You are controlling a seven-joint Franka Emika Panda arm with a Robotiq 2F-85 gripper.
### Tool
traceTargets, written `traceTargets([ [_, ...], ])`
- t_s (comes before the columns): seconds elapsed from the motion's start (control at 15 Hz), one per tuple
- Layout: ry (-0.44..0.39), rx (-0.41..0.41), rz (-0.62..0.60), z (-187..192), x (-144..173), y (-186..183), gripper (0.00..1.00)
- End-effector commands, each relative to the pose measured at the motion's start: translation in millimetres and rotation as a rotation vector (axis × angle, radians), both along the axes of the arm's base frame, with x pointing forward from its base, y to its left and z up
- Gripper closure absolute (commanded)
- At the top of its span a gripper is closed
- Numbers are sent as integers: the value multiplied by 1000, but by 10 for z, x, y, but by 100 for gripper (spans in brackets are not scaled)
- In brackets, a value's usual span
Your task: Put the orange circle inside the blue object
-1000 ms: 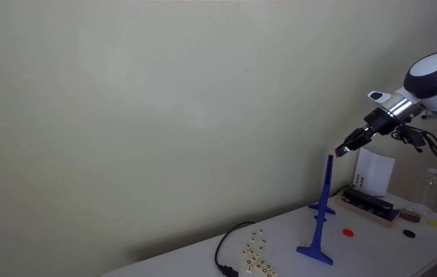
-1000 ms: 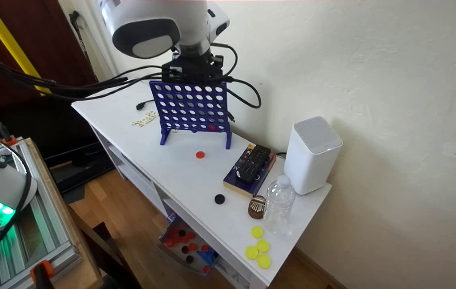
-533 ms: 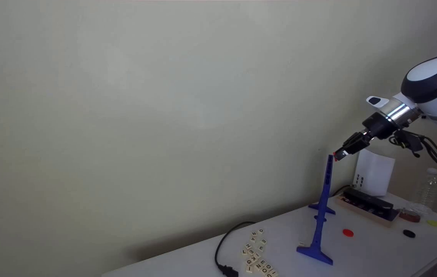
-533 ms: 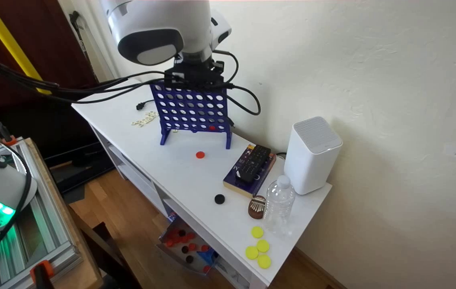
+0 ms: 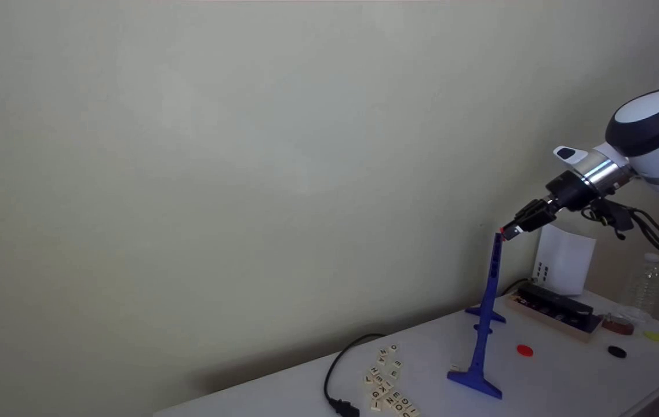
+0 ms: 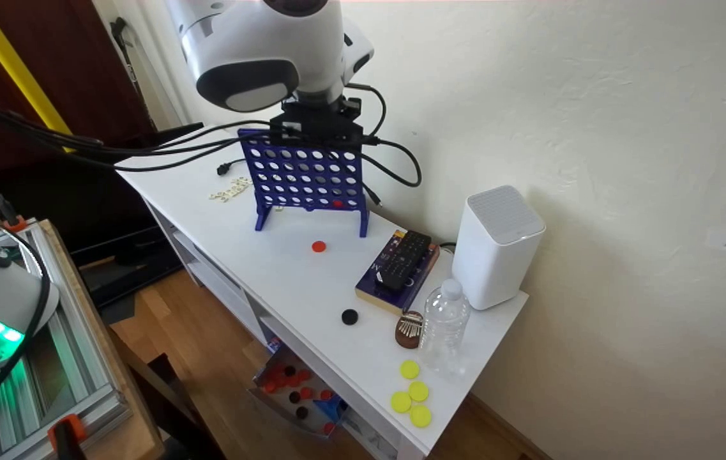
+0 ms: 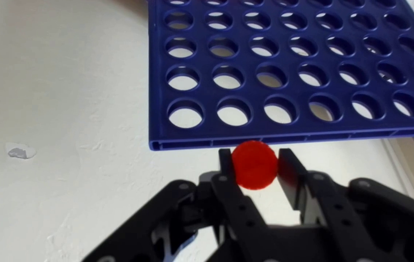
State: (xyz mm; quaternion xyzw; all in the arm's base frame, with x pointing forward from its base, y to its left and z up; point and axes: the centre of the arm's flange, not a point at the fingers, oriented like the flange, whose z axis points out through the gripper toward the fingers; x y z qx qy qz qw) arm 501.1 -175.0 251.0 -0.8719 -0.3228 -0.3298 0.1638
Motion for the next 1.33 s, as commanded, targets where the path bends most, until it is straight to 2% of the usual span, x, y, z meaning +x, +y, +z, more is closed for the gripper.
traceTargets([
  [0.0, -34, 20, 26, -24, 66, -61, 90],
  [1.27, -75, 27, 51, -158, 119, -120, 90],
])
